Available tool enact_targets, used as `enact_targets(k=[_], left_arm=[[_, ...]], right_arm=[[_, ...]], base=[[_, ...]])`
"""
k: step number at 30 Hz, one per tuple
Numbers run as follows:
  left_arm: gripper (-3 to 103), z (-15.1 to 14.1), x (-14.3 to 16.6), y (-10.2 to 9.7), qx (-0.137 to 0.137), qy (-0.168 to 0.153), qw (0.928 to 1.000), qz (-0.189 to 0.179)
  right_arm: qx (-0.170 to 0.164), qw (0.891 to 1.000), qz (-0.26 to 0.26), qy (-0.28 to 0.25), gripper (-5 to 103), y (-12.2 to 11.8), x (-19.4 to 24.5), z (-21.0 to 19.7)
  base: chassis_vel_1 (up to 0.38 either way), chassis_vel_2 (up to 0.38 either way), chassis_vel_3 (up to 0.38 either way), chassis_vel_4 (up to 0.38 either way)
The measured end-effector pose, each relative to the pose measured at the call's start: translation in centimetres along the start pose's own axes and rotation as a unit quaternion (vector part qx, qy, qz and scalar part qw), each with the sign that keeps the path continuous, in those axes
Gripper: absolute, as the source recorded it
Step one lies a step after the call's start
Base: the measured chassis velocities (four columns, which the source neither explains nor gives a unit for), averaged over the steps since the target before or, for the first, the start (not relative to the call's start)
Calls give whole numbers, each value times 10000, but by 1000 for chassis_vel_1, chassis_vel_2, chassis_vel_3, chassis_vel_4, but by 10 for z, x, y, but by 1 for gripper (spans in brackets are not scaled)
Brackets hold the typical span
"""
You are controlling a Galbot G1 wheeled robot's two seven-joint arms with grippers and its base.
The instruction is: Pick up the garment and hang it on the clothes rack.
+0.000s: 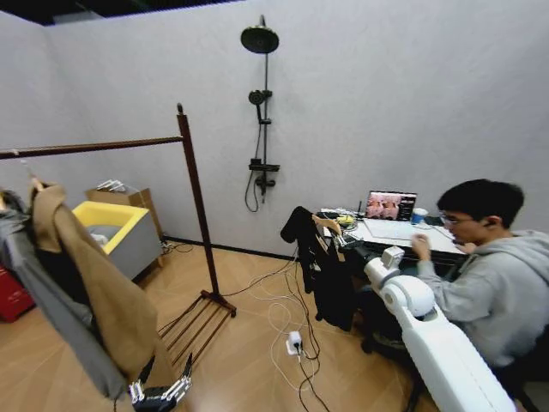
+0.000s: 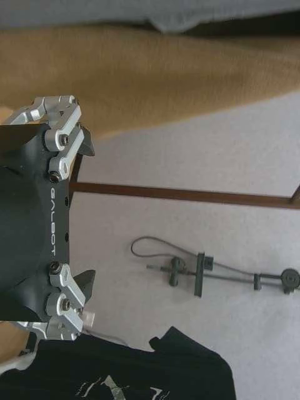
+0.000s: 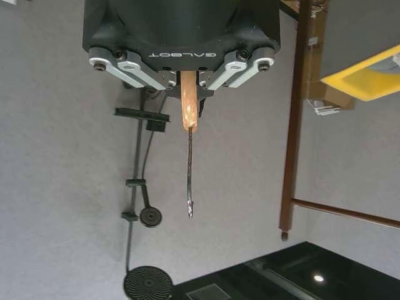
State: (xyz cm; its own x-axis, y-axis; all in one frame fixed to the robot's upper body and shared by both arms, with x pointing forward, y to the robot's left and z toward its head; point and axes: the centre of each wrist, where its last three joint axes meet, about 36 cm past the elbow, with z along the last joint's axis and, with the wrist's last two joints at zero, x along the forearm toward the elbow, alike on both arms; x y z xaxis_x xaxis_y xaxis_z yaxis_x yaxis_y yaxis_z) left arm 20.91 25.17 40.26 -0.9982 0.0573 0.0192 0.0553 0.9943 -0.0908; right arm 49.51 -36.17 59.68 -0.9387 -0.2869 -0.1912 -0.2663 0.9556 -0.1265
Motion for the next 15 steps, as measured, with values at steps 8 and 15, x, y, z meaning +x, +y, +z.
enact_targets(k=[8, 15], left_arm=[[100, 0, 0, 0, 0, 0, 10000, 0], [100, 0, 0, 0, 1, 0, 10000, 0]], right_arm=[[11, 10000, -37, -45, 10, -1, -4, -6], [0, 10000, -46, -49, 10, -2, -5, -6]], base=[[124, 126, 131, 123], [73, 172, 183, 81]])
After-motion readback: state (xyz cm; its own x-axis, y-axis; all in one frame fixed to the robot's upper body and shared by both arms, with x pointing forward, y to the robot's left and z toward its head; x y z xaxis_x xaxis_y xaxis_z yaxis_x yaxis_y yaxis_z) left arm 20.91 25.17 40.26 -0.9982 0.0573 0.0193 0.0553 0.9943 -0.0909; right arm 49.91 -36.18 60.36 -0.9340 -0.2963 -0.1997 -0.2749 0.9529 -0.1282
